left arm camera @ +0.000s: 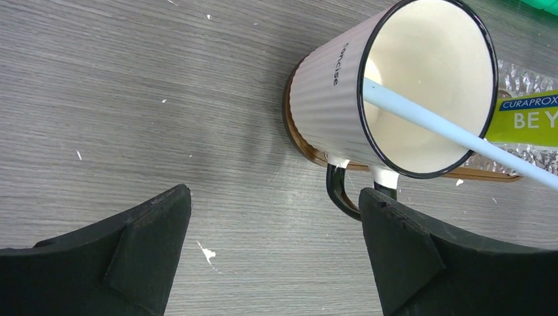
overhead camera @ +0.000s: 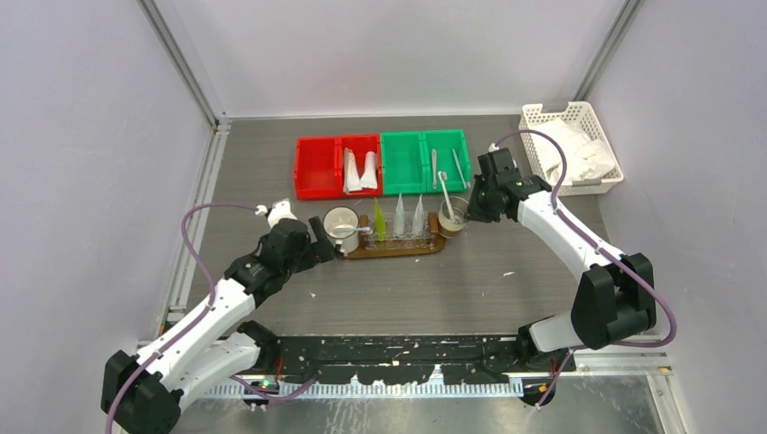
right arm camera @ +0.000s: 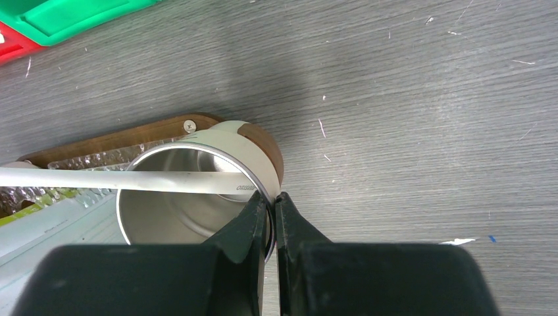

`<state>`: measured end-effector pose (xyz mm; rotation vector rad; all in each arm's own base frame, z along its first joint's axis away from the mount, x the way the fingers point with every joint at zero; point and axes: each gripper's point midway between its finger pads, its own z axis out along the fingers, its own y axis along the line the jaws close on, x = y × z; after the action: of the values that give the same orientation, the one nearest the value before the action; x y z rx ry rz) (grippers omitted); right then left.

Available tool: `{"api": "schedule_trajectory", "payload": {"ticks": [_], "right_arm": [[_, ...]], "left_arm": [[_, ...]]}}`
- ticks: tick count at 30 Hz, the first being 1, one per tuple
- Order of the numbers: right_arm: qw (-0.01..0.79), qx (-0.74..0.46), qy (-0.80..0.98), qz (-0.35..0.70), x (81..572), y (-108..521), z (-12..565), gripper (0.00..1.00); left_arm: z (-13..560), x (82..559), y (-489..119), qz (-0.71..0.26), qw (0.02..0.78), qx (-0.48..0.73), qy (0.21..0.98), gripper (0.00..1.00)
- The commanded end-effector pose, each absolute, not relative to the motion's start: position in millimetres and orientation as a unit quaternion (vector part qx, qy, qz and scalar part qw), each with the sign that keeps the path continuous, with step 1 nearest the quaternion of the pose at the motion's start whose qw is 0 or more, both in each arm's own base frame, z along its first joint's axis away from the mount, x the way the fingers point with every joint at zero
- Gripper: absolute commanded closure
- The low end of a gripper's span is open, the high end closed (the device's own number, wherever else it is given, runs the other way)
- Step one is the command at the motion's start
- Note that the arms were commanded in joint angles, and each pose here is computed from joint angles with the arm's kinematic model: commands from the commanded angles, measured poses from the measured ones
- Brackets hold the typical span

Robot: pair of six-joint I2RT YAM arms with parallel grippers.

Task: Prepare toiletry sets of a toothbrush and toothpaste on the tray

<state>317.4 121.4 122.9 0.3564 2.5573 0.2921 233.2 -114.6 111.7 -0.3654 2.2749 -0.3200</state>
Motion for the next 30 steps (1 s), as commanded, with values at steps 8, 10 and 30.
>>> {"api": "schedule_trajectory", "payload": {"ticks": [8,10,30], "right_arm": [[0.284,0.130,0.940,0.135,325,132,131,0.99],[0.284,0.131,0.940,0.134,325,132,131,0.99],[0.254,0.107,0.956,0.102,310,122,126,0.99]], "left_arm": [[125,235,-124,-0.133,0.413,-0.149,0.888,0.00],[124,235,-125,-0.133,0.413,-0.147,0.889,0.00],[175,234,-85,-0.057,0.473,-0.143,0.867,0.00]]}}
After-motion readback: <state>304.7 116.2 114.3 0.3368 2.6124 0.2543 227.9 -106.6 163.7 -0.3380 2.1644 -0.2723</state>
